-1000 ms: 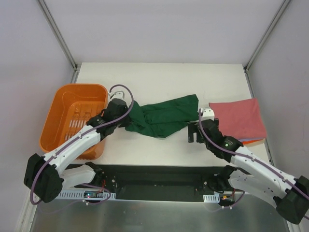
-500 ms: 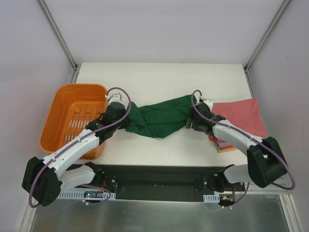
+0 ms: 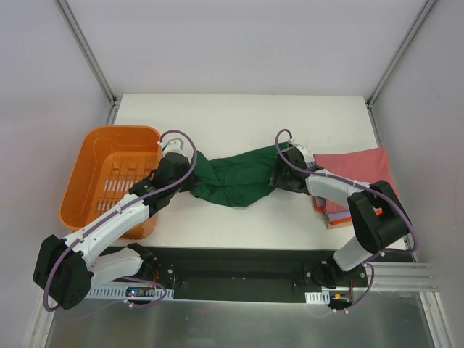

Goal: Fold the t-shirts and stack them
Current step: Flatten out the tshirt

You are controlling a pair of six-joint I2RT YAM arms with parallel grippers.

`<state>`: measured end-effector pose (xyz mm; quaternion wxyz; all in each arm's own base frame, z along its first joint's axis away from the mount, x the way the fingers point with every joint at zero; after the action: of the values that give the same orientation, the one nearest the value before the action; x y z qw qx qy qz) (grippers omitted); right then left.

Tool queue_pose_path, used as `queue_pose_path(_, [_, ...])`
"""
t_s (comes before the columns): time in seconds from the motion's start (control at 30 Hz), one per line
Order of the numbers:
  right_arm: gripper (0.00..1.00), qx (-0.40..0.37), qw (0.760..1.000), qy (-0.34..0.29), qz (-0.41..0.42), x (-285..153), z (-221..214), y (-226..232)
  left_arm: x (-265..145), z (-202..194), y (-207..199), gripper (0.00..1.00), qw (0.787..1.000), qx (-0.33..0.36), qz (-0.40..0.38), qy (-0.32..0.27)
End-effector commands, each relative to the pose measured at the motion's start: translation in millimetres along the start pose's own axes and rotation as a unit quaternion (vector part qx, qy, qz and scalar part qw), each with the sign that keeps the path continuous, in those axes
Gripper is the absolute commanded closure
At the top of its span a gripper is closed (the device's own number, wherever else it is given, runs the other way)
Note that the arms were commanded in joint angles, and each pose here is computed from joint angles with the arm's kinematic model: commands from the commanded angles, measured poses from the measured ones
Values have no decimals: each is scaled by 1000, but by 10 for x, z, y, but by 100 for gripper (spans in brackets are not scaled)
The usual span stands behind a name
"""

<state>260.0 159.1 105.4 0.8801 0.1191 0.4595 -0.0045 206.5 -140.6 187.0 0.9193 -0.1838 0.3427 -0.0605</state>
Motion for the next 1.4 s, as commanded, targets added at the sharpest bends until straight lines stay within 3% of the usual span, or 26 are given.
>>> queue_pose_path(0.0, [44, 7, 999, -13, 29, 72, 139, 157, -26, 67, -37, 100, 1000, -7, -18, -24])
queue_pose_path(0.07, [53, 0, 1000, -20, 24, 95, 144, 149, -25, 71, -30, 100, 999, -7, -15, -28])
queue_pose_path(0.27, [97, -31, 998, -52, 23, -37, 241, 109, -47, 117, -36, 100, 999, -1, -15, -38])
queue_pose_path(0.3, [99, -38, 997, -56, 23, -86, 246, 102, -58, 156, -39, 100, 999, 6, -13, -46])
queue_pose_path(0.53, [99, -76, 996, -42, 21, -987, 334, -38, -433, 605, -224, 100, 992, 22, -50, -113])
queue_pose_path(0.73, [99, -80, 981, -142, 105, -1976, 382, -254, -931, 879, -264, 100, 979, 14, -82, -185])
queue_pose_path(0.93, [99, -83, 935, -239, 248, -2921, 428, -301, -1684, 1097, -302, 100, 949, -6, -169, -266])
queue_pose_path(1.13, [99, -91, 880, -289, 366, -3671, 515, -242, -2281, 1209, -458, 100, 913, 5, -291, -285])
queue_pose_path(1.27, [99, -94, 850, -329, 401, -4091, 628, -235, -2531, 1349, -575, 100, 895, 17, -333, -296])
queue_pose_path(1.37, [99, -86, 853, -361, 367, -4214, 787, -250, -2578, 1537, -671, 100, 892, 13, -325, -312])
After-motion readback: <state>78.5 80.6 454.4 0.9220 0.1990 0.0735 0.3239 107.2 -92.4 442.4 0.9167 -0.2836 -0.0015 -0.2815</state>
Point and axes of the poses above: each gripper's point midway between its finger pads, its own x axis out along the fingers, its own y axis along the line the jaws close on, z = x × y, the point moved 9 cm from there along -x, back along the fingers
